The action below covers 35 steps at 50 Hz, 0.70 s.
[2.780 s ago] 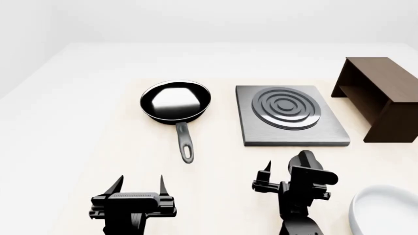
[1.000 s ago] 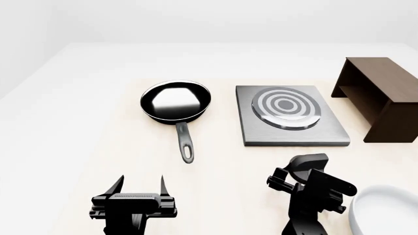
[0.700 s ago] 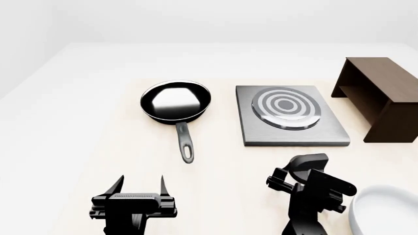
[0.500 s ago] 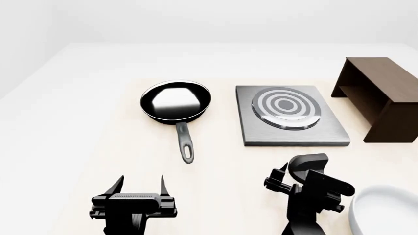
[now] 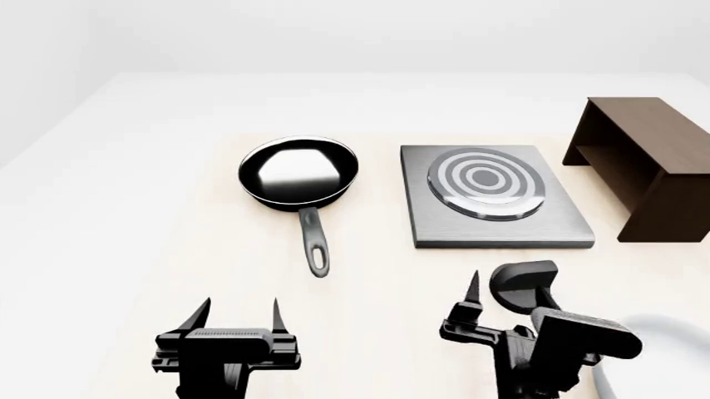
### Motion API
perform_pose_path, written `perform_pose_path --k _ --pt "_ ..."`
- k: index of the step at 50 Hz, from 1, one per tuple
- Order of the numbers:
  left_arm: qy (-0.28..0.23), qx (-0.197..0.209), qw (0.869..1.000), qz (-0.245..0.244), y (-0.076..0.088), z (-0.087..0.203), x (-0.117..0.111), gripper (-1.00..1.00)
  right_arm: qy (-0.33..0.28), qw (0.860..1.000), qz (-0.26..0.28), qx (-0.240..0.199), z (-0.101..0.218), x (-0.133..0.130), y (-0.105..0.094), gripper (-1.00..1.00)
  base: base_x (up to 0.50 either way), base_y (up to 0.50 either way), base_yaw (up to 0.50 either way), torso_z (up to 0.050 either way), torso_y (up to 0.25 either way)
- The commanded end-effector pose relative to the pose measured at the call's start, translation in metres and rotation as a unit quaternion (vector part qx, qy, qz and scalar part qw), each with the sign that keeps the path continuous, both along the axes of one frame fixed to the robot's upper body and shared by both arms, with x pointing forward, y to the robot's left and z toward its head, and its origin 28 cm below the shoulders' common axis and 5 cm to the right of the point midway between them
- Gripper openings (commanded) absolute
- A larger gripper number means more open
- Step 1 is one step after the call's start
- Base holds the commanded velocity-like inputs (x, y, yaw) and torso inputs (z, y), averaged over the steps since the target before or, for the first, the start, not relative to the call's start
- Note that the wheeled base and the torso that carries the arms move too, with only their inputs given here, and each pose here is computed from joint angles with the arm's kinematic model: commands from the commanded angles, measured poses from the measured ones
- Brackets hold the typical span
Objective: Turn on the stove.
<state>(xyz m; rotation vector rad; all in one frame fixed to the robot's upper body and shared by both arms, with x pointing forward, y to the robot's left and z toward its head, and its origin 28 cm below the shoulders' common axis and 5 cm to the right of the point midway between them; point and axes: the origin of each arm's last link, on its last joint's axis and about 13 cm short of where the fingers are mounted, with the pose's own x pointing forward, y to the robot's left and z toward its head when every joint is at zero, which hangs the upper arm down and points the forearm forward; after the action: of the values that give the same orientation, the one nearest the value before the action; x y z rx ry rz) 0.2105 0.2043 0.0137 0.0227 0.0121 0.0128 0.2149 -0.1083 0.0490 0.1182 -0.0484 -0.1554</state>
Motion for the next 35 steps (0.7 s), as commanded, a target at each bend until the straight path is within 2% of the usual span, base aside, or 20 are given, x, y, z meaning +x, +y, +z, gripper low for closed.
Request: perform_pose_path --k 1,3,4,9,17,35 --pt "-0.008 -0.006 1.000 -0.005 -0.001 0.001 0.000 1.00 -0.139 0.988 0.067 0.016 0.066 -0.078 -0.008 1.00 0.00 0.00 0.00 0.000 0.000" --pt "-0.007 -0.005 1.000 -0.005 -0.001 0.001 0.001 1.00 -0.181 0.981 0.065 0.017 0.078 -0.097 -0.014 1.00 0.00 0.00 0.00 0.000 0.000" --pt "-0.008 -0.006 1.000 -0.006 -0.001 0.001 0.000 1.00 -0.218 0.973 0.072 0.021 0.087 -0.115 -0.019 1.00 0.00 0.00 0.00 0.000 0.000" --pt "-0.007 -0.005 1.000 -0.006 -0.001 0.001 0.000 1.00 -0.293 0.954 0.063 0.013 0.097 -0.150 -0.026 1.00 0.00 0.00 0.00 0.000 0.000" --pt "-0.007 -0.005 1.000 -0.006 -0.001 0.001 0.000 1.00 -0.309 0.948 0.084 0.006 0.096 -0.158 -0.023 1.00 0.00 0.00 0.00 0.000 0.000" --pt "-0.007 -0.005 1.000 -0.007 0.000 0.000 0.001 1.00 -0.297 0.950 0.096 0.006 0.092 -0.152 -0.021 1.00 0.00 0.00 0.00 0.000 0.000"
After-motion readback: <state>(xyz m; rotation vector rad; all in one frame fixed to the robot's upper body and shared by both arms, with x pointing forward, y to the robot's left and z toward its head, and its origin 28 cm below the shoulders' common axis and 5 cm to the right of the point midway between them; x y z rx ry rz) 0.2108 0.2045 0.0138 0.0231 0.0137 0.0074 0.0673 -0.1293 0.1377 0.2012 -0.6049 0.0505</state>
